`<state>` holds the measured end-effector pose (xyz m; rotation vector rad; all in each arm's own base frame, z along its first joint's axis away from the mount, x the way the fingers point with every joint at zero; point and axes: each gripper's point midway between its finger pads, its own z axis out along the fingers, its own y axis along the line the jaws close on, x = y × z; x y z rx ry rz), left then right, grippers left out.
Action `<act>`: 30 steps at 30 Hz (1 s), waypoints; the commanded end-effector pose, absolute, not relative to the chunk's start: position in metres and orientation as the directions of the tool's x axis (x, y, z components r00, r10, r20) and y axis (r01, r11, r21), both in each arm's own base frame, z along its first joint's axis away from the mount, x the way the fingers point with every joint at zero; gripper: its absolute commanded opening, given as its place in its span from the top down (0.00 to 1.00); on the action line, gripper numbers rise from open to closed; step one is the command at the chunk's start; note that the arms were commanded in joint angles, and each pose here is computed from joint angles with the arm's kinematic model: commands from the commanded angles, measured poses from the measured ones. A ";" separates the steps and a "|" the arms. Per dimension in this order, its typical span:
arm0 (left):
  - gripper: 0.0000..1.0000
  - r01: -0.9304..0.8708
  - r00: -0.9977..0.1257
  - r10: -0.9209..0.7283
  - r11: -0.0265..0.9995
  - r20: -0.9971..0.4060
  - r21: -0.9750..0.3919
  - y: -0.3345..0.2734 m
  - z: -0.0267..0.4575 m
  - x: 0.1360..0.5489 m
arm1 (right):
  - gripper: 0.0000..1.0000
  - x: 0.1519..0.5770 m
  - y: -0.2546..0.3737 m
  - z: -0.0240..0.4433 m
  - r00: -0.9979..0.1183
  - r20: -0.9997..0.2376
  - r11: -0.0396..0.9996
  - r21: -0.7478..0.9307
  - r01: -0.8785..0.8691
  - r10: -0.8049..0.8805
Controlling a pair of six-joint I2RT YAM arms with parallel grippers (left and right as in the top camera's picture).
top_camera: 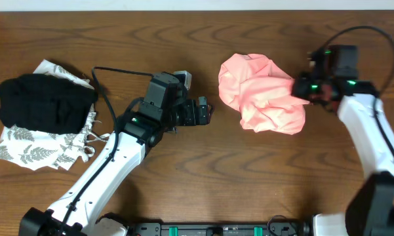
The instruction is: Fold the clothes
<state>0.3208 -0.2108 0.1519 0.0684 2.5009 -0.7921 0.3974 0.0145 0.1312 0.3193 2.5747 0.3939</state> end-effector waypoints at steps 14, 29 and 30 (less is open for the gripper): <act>0.02 0.203 -0.854 -0.107 0.831 -0.508 -0.517 -0.209 0.160 0.324 | 0.99 0.399 0.027 0.163 -0.822 -0.539 0.935 0.353 -0.023 0.183; 0.02 0.203 -0.855 -0.107 0.831 -0.508 -0.517 -0.209 0.160 0.324 | 0.99 0.450 0.085 0.158 -0.756 -0.527 0.848 0.526 0.069 0.389; 0.02 0.203 -0.855 -0.108 0.831 -0.508 -0.518 -0.209 0.160 0.324 | 0.99 0.450 0.089 0.150 -0.766 -0.517 0.852 0.518 0.075 0.382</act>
